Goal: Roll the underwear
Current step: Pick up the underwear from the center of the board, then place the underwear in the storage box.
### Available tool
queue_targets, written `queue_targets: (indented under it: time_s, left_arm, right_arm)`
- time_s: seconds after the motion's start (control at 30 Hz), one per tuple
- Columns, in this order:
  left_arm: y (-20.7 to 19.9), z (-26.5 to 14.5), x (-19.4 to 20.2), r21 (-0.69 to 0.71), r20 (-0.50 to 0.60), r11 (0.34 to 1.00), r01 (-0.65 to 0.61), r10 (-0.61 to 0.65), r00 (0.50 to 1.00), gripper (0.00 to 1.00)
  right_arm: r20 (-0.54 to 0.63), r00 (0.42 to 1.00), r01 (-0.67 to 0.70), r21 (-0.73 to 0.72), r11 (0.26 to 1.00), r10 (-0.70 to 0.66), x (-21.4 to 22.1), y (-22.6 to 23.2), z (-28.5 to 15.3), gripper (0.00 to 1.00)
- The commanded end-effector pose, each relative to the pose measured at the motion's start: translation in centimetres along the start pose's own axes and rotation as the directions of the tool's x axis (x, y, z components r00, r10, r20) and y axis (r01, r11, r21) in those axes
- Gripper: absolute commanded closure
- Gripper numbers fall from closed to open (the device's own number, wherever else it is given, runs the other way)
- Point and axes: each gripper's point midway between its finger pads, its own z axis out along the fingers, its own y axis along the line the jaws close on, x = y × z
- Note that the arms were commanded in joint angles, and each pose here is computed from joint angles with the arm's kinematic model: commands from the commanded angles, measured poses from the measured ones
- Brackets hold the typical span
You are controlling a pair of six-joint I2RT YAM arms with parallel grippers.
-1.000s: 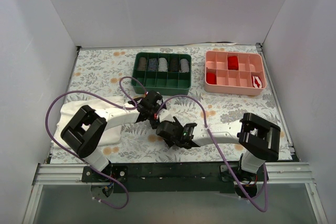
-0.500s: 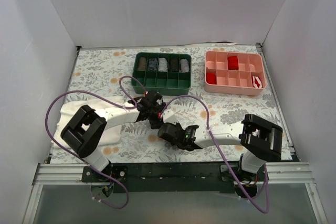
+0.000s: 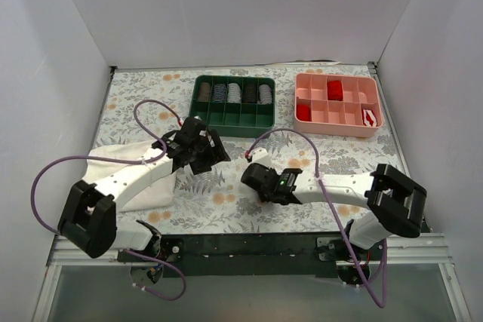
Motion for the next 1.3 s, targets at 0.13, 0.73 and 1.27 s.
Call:
queue_targets:
  time_s: [0.13, 0.73, 1.27]
  left_arm:
    - [-1.7, -4.2, -2.3, 0.051, 0.099, 0.998, -0.043, 0.037, 0.994, 0.26]
    - [-2.4, -6.7, -2.5, 0.082, 0.095, 0.989, -0.122, 0.114, 0.989, 0.23]
    - [-1.8, -6.6, -1.7, 0.077, 0.043, 0.980, -0.185, 0.182, 0.982, 0.22]
  right_arm:
    - [0.000, 0.987, -0.161, -0.062, 0.985, 0.161, -6.4, -4.2, -3.2, 0.99]
    - [0.048, 0.973, -0.232, 0.187, 0.955, 0.227, -19.9, -13.6, -1.8, 0.99]
    - [-0.137, 0.978, -0.100, 0.369, 0.924, 0.161, -22.1, -14.7, 4.2, 0.99]
